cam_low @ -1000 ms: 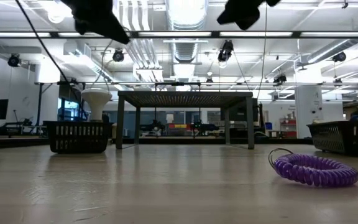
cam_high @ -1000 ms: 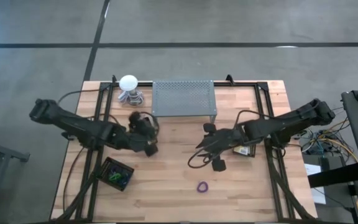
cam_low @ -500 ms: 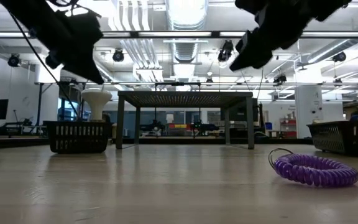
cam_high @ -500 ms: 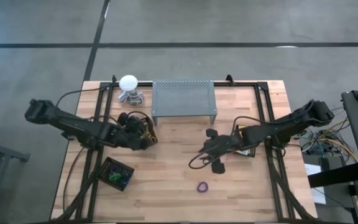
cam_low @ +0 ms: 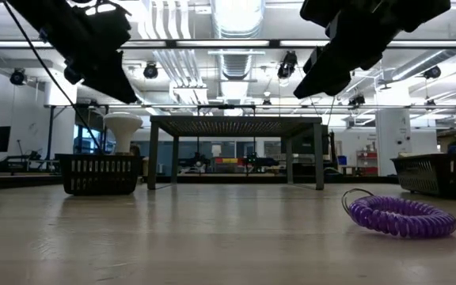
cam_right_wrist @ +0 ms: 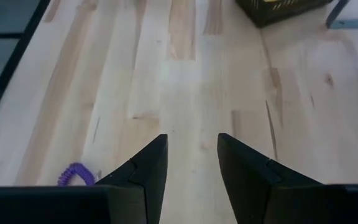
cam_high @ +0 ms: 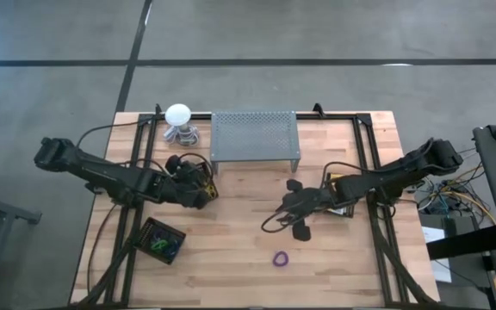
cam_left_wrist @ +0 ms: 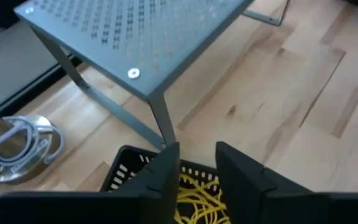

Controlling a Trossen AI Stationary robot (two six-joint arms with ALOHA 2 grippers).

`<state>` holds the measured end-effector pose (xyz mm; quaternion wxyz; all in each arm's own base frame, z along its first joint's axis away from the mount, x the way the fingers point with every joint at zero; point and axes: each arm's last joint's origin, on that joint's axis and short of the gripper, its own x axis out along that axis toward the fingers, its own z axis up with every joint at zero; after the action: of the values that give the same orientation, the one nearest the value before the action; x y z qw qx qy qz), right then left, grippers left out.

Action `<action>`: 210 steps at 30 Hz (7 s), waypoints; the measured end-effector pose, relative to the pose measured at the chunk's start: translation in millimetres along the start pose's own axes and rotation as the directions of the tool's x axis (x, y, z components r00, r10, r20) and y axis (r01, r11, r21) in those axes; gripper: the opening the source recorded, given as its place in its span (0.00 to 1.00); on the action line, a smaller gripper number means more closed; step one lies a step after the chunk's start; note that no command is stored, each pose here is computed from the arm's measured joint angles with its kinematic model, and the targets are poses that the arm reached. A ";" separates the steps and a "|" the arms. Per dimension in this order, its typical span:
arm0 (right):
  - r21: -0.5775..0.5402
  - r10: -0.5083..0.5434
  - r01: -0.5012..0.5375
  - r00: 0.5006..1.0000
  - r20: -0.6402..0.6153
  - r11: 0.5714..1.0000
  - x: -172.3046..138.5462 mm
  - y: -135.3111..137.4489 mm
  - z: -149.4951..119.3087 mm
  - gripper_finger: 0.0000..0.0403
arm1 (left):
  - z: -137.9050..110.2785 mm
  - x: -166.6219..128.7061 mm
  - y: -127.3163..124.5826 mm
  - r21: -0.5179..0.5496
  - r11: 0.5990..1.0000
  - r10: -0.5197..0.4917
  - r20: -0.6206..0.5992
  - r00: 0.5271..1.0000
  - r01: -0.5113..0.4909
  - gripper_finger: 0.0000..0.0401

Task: Pick & Place Office Desk Supplies
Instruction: Put the purple spring keychain into the bottom black bin, then put the top left black bin on the shelf

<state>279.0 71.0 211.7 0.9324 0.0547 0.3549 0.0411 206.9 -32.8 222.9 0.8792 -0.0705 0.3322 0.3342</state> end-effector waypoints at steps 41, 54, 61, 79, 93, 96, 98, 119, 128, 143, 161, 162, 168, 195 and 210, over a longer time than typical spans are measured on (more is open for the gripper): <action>-0.279 0.208 -0.273 0.948 -0.239 0.921 115.3 67.4 -70.5 0.45 | 32.3 -15.3 -25.9 -0.263 0.902 -0.320 0.127 0.939 0.343 0.38; -0.325 0.164 -0.227 0.964 -0.210 0.918 101.5 62.6 -59.4 0.15 | 32.3 -15.4 -26.0 -0.249 0.906 -0.321 0.127 0.939 0.343 0.38; -0.319 0.132 -0.183 0.976 -0.174 0.930 98.2 54.9 -51.2 0.09 | 32.2 -15.4 -26.1 -0.219 0.913 -0.323 0.126 0.938 0.344 0.38; -0.297 -0.138 0.208 0.961 0.240 0.932 26.3 13.4 27.5 0.10 | 36.3 -4.5 -56.7 -0.137 0.802 -0.567 0.132 0.813 0.581 0.38; -0.416 -0.211 0.338 0.923 0.321 0.844 39.5 4.8 67.1 0.10 | 34.0 11.5 -74.9 -0.107 0.781 -0.601 0.142 0.787 0.615 0.38; -0.439 -0.222 0.350 0.922 0.316 0.828 46.6 2.5 73.1 0.10 | 34.6 11.6 -75.3 -0.095 0.781 -0.602 0.144 0.785 0.617 0.38; -0.458 -0.227 0.352 0.925 0.306 0.816 51.0 2.4 75.2 0.10 | 34.7 12.2 -75.1 -0.089 0.787 -0.596 0.146 0.789 0.611 0.38; -0.506 -0.248 0.387 0.914 0.323 0.771 54.2 3.7 83.6 0.10 | 33.1 18.9 -71.2 -0.072 0.819 -0.559 0.126 0.820 0.570 0.05; -0.380 -0.252 0.354 0.922 0.294 0.854 50.7 4.4 87.4 0.18 | 34.0 18.9 -71.3 -0.078 0.811 -0.569 0.127 0.812 0.580 0.10; -0.308 -0.269 0.262 0.963 0.020 0.914 17.8 10.1 110.4 0.44 | 23.2 24.7 -50.8 -0.185 0.877 -0.459 -0.047 0.887 0.444 0.08; -0.223 -0.244 0.255 0.967 0.077 0.941 -17.7 -0.6 39.0 0.44 | -15.3 -74.4 4.3 -0.606 0.760 -0.582 -0.470 0.664 0.236 0.09; -0.219 -0.241 0.255 0.966 0.088 0.942 -18.9 -1.6 35.2 0.44 | -19.7 -76.2 2.5 -0.620 0.754 -0.592 -0.501 0.631 0.216 0.09; -0.198 -0.226 0.253 0.963 0.149 0.947 -27.8 -5.3 21.9 0.44 | -46.1 -77.9 -6.6 -0.620 0.784 -0.555 -0.673 0.489 0.036 0.09; -0.170 -0.224 0.250 0.961 0.160 0.953 -34.4 -7.2 16.4 0.44 | -68.2 -68.6 -6.7 -0.568 0.813 -0.489 -0.783 0.385 -0.123 0.36; -0.154 -0.233 0.250 0.965 0.123 0.956 -34.1 -8.1 12.7 0.44 | -24.8 -71.7 -11.5 -0.624 0.752 -0.420 -0.203 0.885 0.214 0.34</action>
<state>262.4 58.0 242.5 0.9489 -0.0659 0.3052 -0.0462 161.0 -89.0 247.9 0.7897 -0.4483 0.3384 0.2467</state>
